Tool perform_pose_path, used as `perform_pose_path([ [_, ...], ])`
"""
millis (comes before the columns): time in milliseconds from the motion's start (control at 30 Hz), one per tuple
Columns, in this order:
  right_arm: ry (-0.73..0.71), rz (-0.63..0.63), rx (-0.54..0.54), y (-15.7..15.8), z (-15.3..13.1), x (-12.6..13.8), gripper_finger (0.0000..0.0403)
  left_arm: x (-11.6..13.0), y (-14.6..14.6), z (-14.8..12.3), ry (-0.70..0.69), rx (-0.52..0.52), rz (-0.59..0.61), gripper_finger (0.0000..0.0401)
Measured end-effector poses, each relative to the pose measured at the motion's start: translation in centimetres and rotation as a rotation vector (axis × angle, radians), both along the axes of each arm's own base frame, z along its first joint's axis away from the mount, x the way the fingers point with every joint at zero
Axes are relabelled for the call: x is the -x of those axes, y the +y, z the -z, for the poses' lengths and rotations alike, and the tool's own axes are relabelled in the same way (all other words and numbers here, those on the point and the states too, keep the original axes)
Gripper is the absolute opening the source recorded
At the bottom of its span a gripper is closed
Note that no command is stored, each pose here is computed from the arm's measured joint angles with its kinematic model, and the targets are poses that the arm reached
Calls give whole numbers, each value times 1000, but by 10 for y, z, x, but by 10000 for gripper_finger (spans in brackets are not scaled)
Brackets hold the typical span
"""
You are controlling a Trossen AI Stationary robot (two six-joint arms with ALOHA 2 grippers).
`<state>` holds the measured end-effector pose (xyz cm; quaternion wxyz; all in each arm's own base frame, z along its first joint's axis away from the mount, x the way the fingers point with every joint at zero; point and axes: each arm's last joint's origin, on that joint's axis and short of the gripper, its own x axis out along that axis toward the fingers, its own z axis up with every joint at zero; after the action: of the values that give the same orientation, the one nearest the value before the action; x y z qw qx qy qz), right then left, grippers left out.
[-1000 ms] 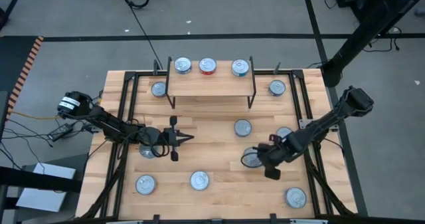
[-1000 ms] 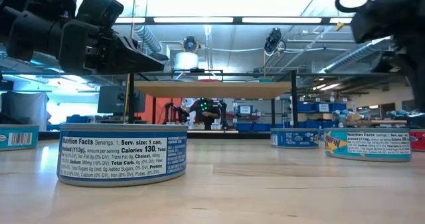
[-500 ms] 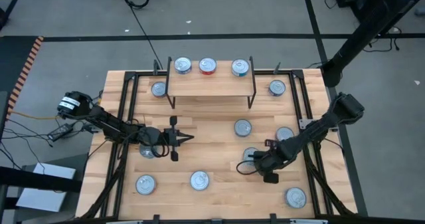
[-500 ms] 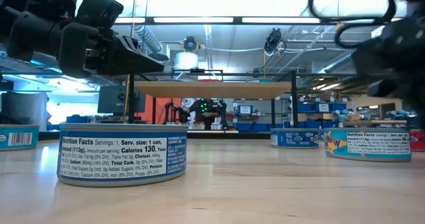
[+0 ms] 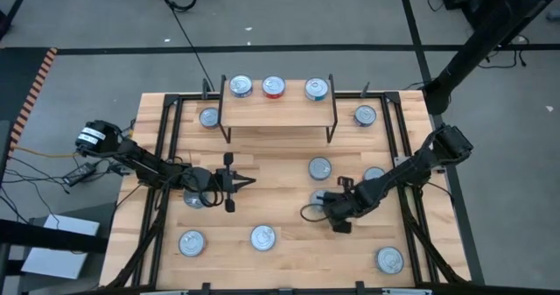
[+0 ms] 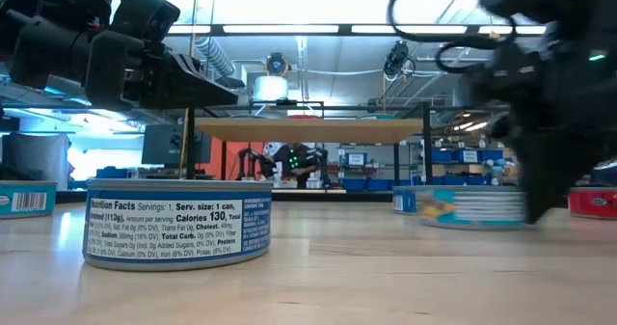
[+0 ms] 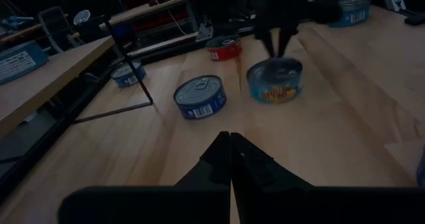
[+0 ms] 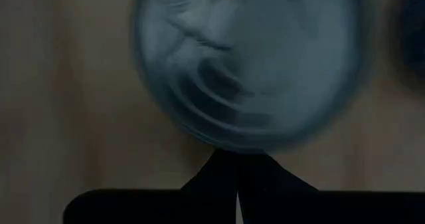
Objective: Stack canned seafood by type on shelf
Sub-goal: Stack the yellow blue tuna can on top of the yellow blue tuna can on the shelf
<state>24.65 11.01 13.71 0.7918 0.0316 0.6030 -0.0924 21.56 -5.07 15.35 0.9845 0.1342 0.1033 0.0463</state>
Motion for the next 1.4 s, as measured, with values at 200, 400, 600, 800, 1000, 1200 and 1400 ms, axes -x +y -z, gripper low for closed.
perform_pose_path([
  [200, -40, -11, -46, -6, -9, -13, 5, 0, 0, 0, 1, 1, 1, 5],
  [400, -167, -20, -66, -18, -21, -35, 5, 0, 0, 0, 1, 11, 1, 5],
  [600, -183, -20, -49, -34, -21, -41, 5, 0, 0, 0, -1, 30, -1, 5],
  [800, -288, -48, -44, -45, -26, -54, 5, 0, 0, 0, -3, 46, -2, 5],
  [1000, -331, -89, -82, -50, -33, -62, 9, -12, 3, -4, 58, 61, -57, 3],
  [1200, -161, -80, -63, -43, -48, -56, 12, -42, 8, -2, 104, 49, -101, 2],
  [1400, -47, 6, -24, -42, -41, -42, 7, -62, 25, 17, 133, 21, -168, 1],
])
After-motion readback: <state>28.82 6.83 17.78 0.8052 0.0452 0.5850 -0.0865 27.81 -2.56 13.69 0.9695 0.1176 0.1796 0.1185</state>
